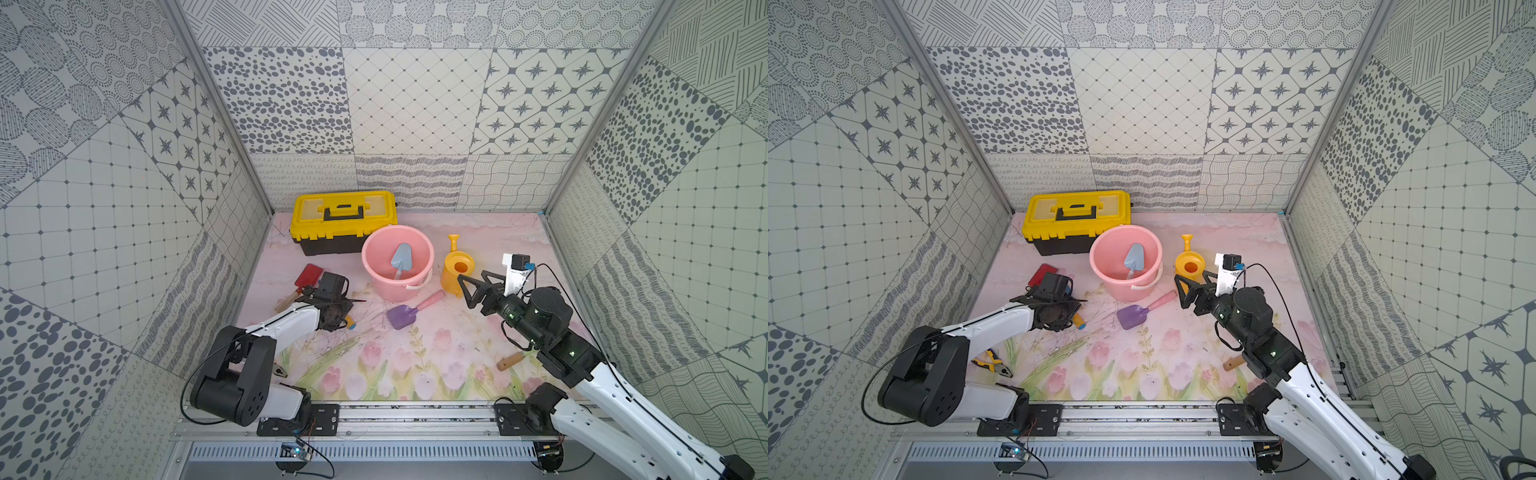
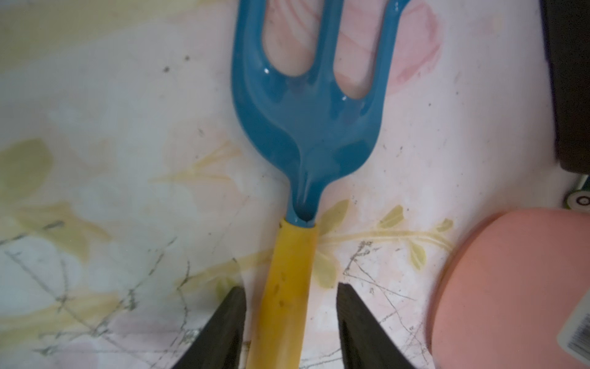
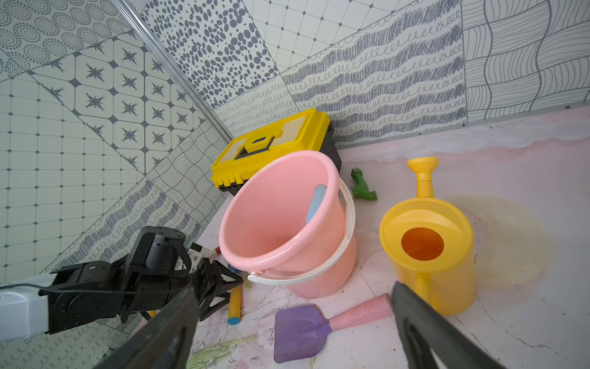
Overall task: Organize the gardening tools
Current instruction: Pick up the gardening tool from the center of the board.
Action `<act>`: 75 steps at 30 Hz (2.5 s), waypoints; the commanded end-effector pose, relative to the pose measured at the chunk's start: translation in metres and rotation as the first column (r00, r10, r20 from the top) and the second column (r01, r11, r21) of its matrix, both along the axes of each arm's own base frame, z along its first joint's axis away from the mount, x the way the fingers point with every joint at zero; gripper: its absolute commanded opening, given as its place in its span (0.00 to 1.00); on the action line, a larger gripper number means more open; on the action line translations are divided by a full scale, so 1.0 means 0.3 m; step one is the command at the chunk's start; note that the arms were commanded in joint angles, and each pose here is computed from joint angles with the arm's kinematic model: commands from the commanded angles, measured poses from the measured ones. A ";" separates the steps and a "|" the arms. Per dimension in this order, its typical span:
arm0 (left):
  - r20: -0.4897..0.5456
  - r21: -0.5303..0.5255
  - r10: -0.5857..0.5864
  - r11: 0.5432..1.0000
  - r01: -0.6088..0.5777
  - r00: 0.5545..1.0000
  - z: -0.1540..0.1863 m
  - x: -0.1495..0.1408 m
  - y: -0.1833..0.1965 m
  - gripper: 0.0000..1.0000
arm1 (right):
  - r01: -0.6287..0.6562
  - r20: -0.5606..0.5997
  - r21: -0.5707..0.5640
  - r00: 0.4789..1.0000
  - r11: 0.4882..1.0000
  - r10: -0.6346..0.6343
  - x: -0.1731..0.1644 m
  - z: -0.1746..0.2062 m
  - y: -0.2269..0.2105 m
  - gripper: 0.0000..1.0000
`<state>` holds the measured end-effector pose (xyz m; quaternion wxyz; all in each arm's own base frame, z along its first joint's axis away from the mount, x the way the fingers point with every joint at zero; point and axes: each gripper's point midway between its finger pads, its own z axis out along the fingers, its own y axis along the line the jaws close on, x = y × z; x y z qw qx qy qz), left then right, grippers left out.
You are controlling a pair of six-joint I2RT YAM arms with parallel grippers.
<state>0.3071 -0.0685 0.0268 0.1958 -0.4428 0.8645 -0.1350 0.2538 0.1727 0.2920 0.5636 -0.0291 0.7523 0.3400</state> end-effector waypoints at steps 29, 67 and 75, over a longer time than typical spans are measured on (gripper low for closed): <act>0.431 0.233 -0.309 0.946 0.226 0.848 0.332 -0.224 -0.011 0.05 | -0.351 -0.007 -0.335 0.929 0.874 0.371 0.046 0.037 0.555 0.97; 0.726 0.168 -0.466 0.834 0.526 0.507 0.552 -0.282 -0.249 0.15 | -0.692 -0.327 -0.121 0.705 0.712 0.630 0.151 -0.133 1.059 0.00; 0.746 0.170 -0.454 0.837 0.520 0.488 0.564 -0.292 -0.242 0.83 | -0.617 -0.112 -0.092 0.787 0.782 0.607 0.165 0.086 0.900 0.00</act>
